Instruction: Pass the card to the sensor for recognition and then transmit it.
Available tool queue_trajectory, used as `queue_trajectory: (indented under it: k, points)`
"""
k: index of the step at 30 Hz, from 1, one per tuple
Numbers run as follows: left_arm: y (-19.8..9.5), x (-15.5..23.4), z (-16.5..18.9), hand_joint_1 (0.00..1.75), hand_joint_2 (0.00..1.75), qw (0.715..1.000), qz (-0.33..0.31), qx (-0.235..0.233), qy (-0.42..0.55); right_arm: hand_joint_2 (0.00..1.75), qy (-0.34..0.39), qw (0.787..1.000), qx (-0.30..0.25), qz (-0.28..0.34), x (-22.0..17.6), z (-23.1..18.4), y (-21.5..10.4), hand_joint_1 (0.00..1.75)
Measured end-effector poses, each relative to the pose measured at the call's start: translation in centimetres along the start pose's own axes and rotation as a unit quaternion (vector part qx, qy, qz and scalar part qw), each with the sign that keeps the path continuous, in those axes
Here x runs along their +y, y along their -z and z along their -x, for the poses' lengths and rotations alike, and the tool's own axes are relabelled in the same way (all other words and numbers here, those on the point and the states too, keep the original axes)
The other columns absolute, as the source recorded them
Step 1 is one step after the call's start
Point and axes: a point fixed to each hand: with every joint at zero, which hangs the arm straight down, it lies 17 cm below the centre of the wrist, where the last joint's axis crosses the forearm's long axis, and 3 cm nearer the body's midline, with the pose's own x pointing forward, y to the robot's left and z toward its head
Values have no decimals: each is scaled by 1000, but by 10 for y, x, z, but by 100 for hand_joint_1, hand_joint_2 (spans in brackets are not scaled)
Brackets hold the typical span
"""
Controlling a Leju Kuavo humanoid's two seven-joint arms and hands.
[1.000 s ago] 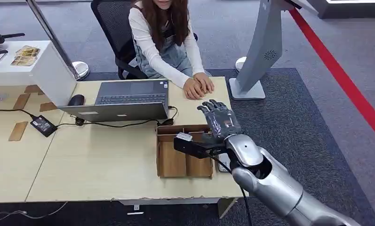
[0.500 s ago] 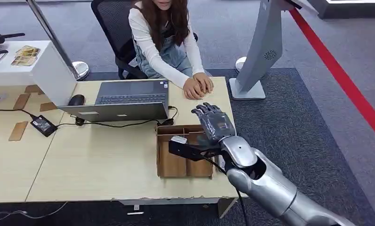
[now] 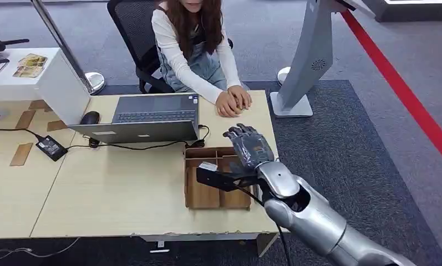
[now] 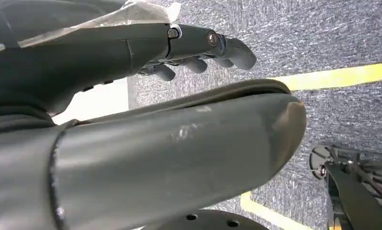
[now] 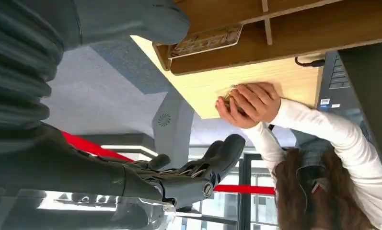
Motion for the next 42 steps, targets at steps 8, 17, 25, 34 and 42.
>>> queue_trajectory:
  k: [8, 17, 25, 34, 42]
  points:
    - [0, 0, 0, 0, 0, 1000, -2, -1, 1, 175, 1, 1000, -1, -6, 6, -1, 1, 54]
    - [0, 0, 0, 0, 0, 1000, -1, 0, 6, 175, 4, 1000, 2, -15, 14, 0, 2, 54]
    - [0, -1, 1, 0, 0, 1000, 0, 3, 6, 175, 9, 1000, 3, -21, 20, 2, 4, 72]
    - [0, 0, 2, 0, 0, 1000, 0, 6, 6, 175, 11, 1000, 9, -27, 27, 6, 5, 70]
    - [0, 0, 1, 0, 0, 1000, 1, 4, 2, 175, 10, 999, 15, -29, 31, 11, 6, 72]
